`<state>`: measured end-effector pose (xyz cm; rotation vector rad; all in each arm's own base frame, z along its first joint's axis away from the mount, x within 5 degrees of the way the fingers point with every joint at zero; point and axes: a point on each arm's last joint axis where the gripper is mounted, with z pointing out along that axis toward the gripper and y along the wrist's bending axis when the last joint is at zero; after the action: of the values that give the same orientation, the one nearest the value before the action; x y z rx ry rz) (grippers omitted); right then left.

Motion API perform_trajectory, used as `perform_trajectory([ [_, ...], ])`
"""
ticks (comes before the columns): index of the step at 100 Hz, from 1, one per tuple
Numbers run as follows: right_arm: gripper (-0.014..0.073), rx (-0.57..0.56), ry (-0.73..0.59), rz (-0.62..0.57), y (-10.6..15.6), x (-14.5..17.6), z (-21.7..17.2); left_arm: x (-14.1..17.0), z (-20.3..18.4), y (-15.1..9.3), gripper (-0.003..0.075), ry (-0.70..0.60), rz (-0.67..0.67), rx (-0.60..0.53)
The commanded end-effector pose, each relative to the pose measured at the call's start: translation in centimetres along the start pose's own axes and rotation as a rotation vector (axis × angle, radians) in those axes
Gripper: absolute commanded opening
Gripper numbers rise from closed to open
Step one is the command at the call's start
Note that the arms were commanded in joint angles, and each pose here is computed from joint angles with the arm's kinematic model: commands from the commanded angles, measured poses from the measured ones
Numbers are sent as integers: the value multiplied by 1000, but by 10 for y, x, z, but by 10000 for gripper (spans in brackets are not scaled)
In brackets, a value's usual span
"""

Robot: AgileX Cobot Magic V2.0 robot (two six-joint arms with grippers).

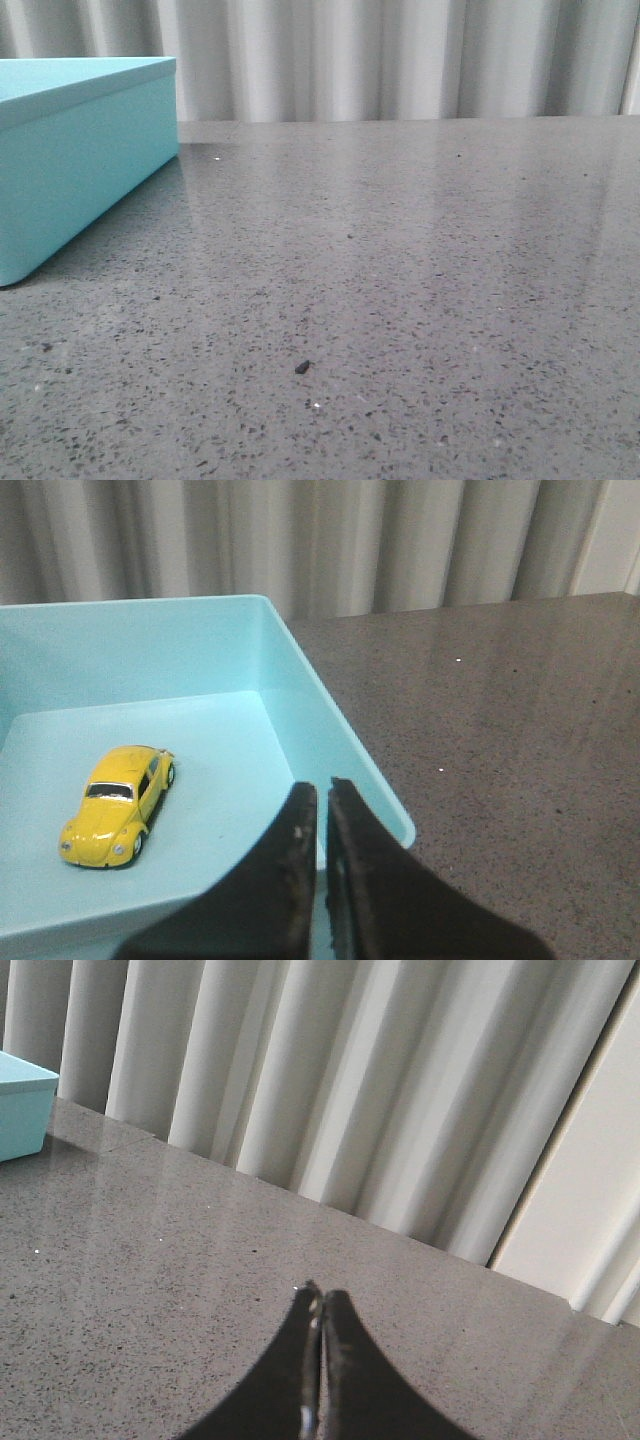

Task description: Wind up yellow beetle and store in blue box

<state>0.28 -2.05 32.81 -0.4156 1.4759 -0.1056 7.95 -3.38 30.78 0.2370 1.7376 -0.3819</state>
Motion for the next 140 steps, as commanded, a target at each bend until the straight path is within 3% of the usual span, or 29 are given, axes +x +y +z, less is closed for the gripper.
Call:
perform_trajectory([
  [1, -52, 28, -102, -22, -5, -12, -7, -6, -1, 2, -21, -79, 21, -25],
  [25, -52, 28, -102, -22, -5, -12, -7, 40, -18, 11, -21, -175, 177, -102],
  [44, -52, 28, -102, -22, -5, -12, -7, 86, -24, 18, -21, -215, 50, -119],
  [54, -52, 26, -101, -21, -5, -12, -6, 106, -16, 21, -21, -137, -36, -125],
  [70, -52, 26, -101, -21, -5, -12, -6, 126, -12, 25, -21, -28, -54, -166],
  [140, -52, 26, -101, -21, -5, -12, -6, 130, -12, 26, -21, 9, -83, -190],
])
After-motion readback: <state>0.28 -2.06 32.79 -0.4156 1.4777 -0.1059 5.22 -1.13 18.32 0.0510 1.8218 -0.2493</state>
